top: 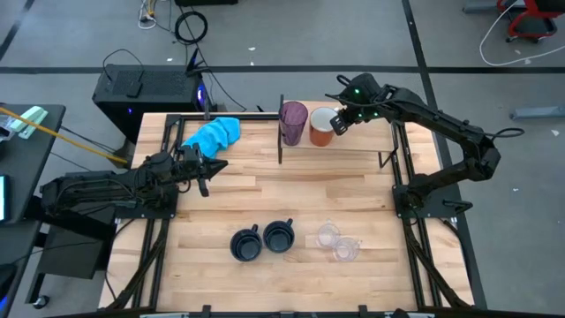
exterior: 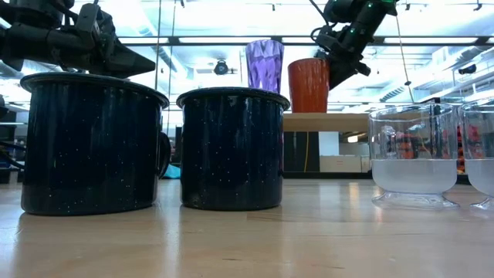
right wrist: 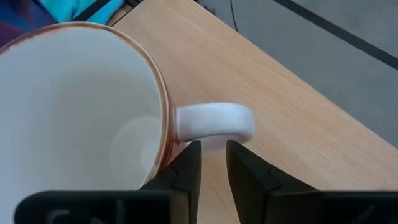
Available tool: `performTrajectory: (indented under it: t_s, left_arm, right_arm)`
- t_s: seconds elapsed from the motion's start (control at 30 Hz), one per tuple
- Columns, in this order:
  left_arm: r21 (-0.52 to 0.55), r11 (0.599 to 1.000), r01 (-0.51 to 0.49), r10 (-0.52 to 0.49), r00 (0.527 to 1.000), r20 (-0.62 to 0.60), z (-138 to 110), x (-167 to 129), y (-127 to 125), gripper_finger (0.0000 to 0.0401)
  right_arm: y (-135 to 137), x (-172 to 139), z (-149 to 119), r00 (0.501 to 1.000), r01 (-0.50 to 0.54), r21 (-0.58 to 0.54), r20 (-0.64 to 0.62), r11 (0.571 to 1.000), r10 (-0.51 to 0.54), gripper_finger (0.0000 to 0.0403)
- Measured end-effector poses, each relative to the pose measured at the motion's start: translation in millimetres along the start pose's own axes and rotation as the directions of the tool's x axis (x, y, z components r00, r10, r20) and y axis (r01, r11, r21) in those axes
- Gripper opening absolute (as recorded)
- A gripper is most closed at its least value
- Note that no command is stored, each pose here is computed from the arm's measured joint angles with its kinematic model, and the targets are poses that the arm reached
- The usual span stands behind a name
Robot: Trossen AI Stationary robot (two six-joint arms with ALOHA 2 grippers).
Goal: Stack small to large cups/mugs on shelf
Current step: Put the orange mug on the shelf
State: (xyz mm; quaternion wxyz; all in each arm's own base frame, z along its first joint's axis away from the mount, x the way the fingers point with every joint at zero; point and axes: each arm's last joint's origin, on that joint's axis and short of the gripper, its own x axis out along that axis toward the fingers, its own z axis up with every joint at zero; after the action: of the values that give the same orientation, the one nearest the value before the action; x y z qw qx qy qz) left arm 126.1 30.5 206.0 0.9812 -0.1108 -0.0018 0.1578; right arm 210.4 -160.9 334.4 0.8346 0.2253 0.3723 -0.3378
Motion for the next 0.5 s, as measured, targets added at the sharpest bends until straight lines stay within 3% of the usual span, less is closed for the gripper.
performTrajectory:
  t_s: [0.5]
  left_arm:
    - [0.000, 1.000, 0.000, 0.000, 1.000, 0.000, 0.0, 0.0, 0.0, 0.0022]
  right_arm:
    - [4.5, 0.0, -5.8, 0.999, -0.012, 0.000, -0.052, 1.000, 0.012, 0.0082]
